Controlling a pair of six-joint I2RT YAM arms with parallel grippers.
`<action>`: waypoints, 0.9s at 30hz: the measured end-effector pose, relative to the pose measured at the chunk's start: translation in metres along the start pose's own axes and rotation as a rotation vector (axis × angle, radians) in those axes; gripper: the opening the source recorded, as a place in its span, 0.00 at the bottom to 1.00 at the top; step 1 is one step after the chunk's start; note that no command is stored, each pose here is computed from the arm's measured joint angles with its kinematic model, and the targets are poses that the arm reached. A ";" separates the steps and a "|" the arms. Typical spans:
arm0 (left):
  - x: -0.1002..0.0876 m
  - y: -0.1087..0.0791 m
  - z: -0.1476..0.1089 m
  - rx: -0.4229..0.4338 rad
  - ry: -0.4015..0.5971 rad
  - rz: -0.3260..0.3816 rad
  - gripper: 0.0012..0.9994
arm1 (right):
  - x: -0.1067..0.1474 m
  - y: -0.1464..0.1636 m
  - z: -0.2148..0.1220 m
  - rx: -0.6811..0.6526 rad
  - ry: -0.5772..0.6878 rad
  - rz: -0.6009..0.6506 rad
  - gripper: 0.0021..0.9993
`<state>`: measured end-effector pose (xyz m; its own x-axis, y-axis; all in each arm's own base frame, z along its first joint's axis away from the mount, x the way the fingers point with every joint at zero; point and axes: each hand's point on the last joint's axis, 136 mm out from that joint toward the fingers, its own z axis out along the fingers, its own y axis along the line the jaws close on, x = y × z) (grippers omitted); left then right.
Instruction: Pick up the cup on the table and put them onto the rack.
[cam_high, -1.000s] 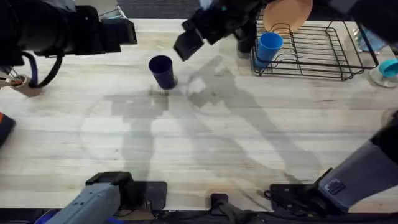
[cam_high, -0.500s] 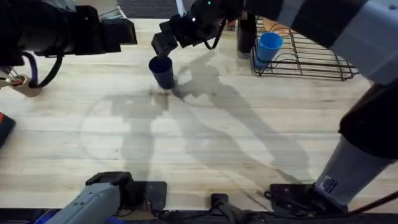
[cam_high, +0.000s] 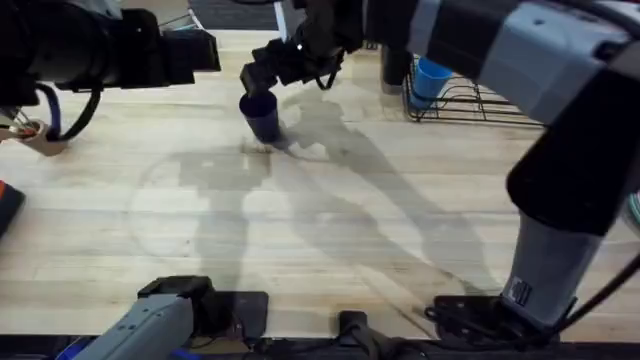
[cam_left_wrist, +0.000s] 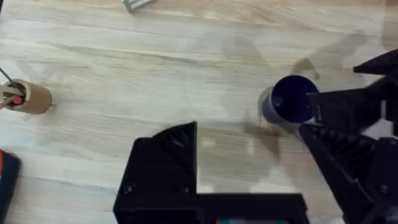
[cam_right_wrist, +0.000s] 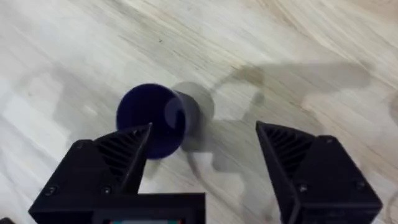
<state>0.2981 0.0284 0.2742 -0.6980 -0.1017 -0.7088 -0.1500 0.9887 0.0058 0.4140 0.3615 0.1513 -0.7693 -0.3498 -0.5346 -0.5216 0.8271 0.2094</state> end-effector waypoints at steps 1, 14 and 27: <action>0.000 0.000 0.000 0.000 0.000 0.000 0.99 | 0.001 -0.001 0.005 0.001 0.005 0.004 1.00; 0.000 0.000 0.000 0.000 0.000 0.000 0.99 | 0.020 -0.010 0.046 0.016 0.068 0.033 0.29; 0.000 0.000 0.000 0.000 0.000 0.000 0.99 | 0.009 -0.016 0.007 0.016 0.039 0.063 0.03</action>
<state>0.2981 0.0284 0.2742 -0.6980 -0.1017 -0.7088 -0.1500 0.9887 0.0058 0.4180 0.3486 0.1377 -0.8145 -0.3131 -0.4885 -0.4657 0.8549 0.2286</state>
